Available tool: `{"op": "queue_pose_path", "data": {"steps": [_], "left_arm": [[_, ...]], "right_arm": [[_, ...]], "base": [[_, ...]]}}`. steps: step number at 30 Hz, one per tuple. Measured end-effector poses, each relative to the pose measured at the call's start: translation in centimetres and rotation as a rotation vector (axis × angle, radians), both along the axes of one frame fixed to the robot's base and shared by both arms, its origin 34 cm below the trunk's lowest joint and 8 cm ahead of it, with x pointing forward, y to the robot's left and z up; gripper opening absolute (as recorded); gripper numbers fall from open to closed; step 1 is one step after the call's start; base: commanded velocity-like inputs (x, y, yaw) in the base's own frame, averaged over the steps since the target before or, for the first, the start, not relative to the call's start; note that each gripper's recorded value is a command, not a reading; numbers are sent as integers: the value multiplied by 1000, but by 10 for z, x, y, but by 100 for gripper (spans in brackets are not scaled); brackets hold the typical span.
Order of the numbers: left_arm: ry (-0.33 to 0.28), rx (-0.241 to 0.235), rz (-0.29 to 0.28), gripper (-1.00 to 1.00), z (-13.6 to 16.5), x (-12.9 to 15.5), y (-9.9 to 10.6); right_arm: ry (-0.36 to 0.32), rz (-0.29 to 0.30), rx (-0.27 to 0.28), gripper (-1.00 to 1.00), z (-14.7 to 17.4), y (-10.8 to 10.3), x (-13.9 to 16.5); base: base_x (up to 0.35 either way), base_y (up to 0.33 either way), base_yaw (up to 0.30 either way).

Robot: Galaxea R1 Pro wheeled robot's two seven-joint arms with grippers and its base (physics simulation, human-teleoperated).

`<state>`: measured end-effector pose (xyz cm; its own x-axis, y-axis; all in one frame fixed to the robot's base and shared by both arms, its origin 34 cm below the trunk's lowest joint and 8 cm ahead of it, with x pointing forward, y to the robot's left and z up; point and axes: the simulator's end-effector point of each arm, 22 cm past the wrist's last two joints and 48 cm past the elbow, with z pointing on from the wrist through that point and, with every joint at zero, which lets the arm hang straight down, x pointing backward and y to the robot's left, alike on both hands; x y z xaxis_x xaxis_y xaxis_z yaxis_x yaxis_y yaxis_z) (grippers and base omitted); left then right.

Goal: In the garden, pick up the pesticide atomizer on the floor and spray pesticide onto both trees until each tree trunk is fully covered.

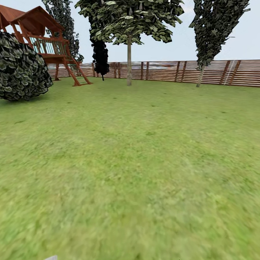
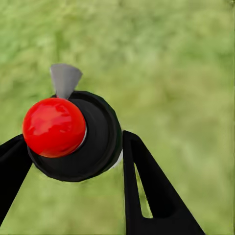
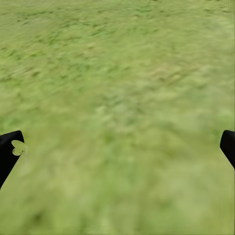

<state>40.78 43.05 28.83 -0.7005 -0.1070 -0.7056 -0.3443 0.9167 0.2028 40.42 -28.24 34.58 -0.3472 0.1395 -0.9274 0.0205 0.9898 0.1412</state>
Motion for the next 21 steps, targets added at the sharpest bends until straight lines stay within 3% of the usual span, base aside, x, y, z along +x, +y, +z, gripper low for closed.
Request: {"op": "queue_pose_path", "data": {"steps": [21], "left_arm": [[2,0,0,-100,0,-1,0]], "right_arm": [[0,0,0,100,0,0,0]], "base": [[338,0,0]]}}
